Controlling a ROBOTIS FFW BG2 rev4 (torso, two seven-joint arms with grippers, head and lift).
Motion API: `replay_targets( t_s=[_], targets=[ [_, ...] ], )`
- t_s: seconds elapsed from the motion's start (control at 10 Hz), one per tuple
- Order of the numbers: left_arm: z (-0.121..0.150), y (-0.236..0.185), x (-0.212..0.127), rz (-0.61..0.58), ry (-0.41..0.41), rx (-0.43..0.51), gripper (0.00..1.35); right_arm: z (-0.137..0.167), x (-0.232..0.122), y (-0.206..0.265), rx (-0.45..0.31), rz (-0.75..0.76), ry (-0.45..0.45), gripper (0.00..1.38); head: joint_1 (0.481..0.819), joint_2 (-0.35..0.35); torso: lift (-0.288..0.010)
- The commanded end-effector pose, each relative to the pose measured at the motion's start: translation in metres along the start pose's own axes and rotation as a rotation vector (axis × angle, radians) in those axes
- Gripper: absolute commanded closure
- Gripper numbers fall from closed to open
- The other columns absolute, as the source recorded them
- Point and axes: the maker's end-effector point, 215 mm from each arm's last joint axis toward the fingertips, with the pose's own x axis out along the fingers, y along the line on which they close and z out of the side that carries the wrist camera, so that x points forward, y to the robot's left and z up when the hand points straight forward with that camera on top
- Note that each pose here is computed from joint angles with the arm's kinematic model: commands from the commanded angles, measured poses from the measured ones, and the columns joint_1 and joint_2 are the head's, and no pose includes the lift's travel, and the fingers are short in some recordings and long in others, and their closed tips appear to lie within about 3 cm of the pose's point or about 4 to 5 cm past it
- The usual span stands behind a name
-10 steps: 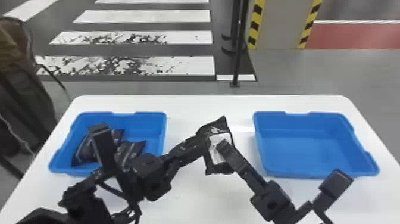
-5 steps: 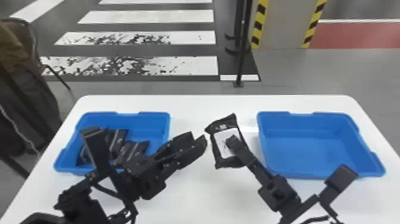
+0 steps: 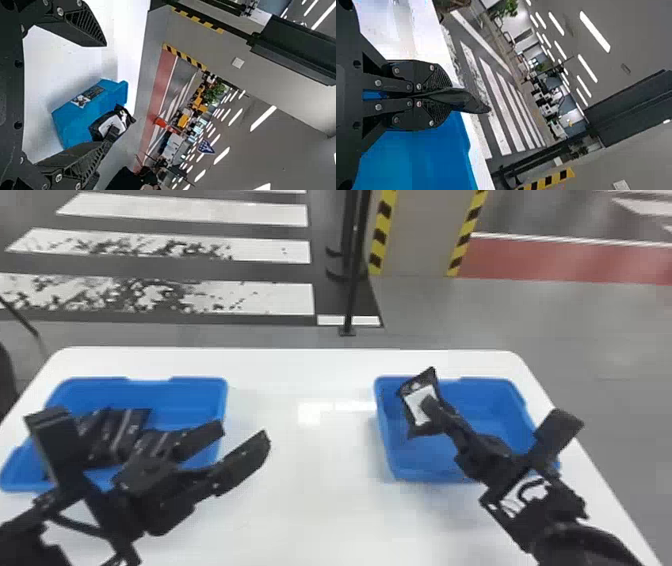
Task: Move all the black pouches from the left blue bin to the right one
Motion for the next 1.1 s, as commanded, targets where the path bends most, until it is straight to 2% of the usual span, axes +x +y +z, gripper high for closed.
replay_targets(
  t_s=[0.0, 0.2, 0.3, 0.5, 0.6, 0.7, 0.8, 1.0],
  targets=[
    [-0.001, 0.008, -0.003, 0.02, 0.007, 0.007, 0.13, 0.0, 0.003, -0.034, -0.026, -0.057, 0.059, 1.08, 0.695, -0.161, -0.14],
    [-0.005, 0.026, -0.011, 0.065, 0.037, 0.021, 0.13, 0.017, -0.007, -0.051, -0.127, -0.115, 0.035, 0.16, 0.695, -0.185, -0.14],
    [-0.002, 0.041, -0.018, 0.105, 0.049, 0.042, 0.13, 0.023, -0.018, -0.048, -0.194, -0.133, 0.019, 0.05, 0.695, -0.194, -0.14],
    [0.002, 0.082, -0.035, 0.212, 0.094, 0.085, 0.13, 0.024, -0.042, -0.012, -0.304, -0.119, -0.035, 0.17, 0.695, -0.172, -0.14],
    [0.005, 0.103, -0.044, 0.272, 0.123, 0.109, 0.13, 0.02, -0.053, 0.02, -0.326, -0.086, -0.07, 0.17, 0.695, -0.138, -0.14],
    [0.013, 0.121, -0.05, 0.326, 0.14, 0.14, 0.13, 0.006, -0.056, 0.054, -0.307, -0.033, -0.073, 0.17, 0.695, -0.115, -0.14],
    [0.016, 0.139, -0.051, 0.371, 0.162, 0.155, 0.13, 0.0, -0.063, 0.081, -0.291, 0.008, -0.076, 0.17, 0.695, -0.056, -0.14],
    [0.018, 0.171, -0.051, 0.451, 0.201, 0.159, 0.13, 0.011, -0.088, 0.129, -0.283, 0.068, -0.125, 0.17, 0.695, 0.061, -0.14]
  ],
)
